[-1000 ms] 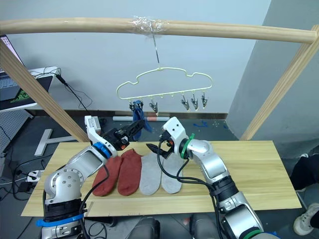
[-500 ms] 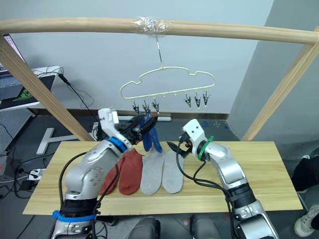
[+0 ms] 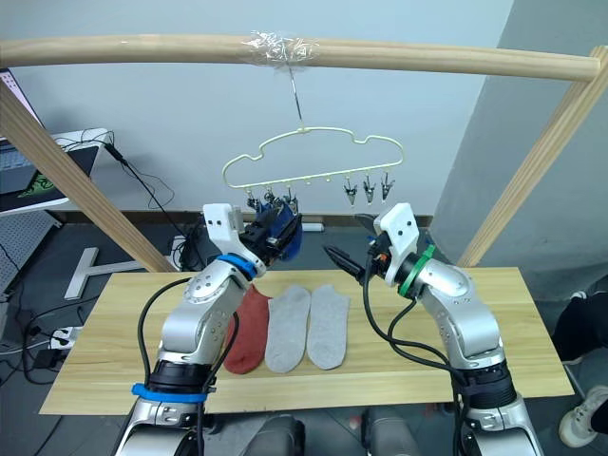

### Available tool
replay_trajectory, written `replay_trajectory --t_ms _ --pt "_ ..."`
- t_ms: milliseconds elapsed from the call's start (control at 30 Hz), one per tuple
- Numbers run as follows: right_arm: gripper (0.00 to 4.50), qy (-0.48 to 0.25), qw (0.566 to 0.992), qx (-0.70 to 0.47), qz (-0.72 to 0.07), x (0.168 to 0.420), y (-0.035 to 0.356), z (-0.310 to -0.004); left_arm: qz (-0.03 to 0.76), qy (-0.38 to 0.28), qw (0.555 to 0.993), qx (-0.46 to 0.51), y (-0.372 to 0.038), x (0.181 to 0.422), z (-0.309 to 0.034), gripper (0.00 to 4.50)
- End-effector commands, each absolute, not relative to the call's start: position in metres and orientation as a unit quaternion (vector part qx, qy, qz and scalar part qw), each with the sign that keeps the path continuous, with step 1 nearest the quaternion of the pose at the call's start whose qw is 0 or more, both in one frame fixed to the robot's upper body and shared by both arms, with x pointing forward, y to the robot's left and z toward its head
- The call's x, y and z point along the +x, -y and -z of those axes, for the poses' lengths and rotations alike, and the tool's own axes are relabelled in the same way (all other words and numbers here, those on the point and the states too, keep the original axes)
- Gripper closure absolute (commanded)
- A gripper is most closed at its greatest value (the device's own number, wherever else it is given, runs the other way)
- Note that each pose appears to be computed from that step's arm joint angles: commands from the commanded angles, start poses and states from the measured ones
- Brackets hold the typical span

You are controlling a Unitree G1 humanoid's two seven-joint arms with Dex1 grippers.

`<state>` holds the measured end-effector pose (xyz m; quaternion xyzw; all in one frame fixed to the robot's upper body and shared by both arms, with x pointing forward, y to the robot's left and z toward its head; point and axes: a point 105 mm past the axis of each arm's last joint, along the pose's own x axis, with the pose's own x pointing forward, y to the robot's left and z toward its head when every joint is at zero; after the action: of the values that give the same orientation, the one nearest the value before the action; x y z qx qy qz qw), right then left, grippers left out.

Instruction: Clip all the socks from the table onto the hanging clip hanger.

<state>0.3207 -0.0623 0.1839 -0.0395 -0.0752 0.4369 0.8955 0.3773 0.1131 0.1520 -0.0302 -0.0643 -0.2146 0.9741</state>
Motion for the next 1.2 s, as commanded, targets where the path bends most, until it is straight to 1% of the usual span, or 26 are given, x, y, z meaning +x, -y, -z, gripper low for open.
replay_trajectory --t_ms 33,367,400,500,867,1100,1200 --pt "0.00 0.099 0.889 -0.033 -0.447 0.314 0.062 -0.199 0.221 0.093 0.971 -0.018 -0.107 0.379 -0.165 2.87" --pt "0.00 0.097 0.892 -0.032 -0.440 0.313 0.060 -0.201 0.213 0.093 0.973 -0.014 -0.105 0.383 -0.161 2.87" --pt "0.00 0.098 0.894 -0.019 -0.436 0.313 0.060 -0.203 0.211 0.093 0.973 -0.015 -0.105 0.383 -0.161 2.87" --pt "0.00 0.103 0.896 0.001 -0.432 0.315 0.061 -0.210 0.200 0.094 0.975 -0.012 -0.106 0.388 -0.160 2.87" --pt "0.00 0.104 0.896 0.005 -0.431 0.315 0.061 -0.216 0.182 0.110 0.977 -0.006 -0.102 0.404 -0.170 2.87" --pt "0.00 0.105 0.898 0.007 -0.427 0.316 0.064 -0.219 0.183 0.113 0.977 -0.004 -0.102 0.405 -0.169 2.87" --pt "0.00 0.105 0.899 0.007 -0.425 0.315 0.064 -0.219 0.188 0.105 0.976 -0.006 -0.102 0.400 -0.163 2.87"
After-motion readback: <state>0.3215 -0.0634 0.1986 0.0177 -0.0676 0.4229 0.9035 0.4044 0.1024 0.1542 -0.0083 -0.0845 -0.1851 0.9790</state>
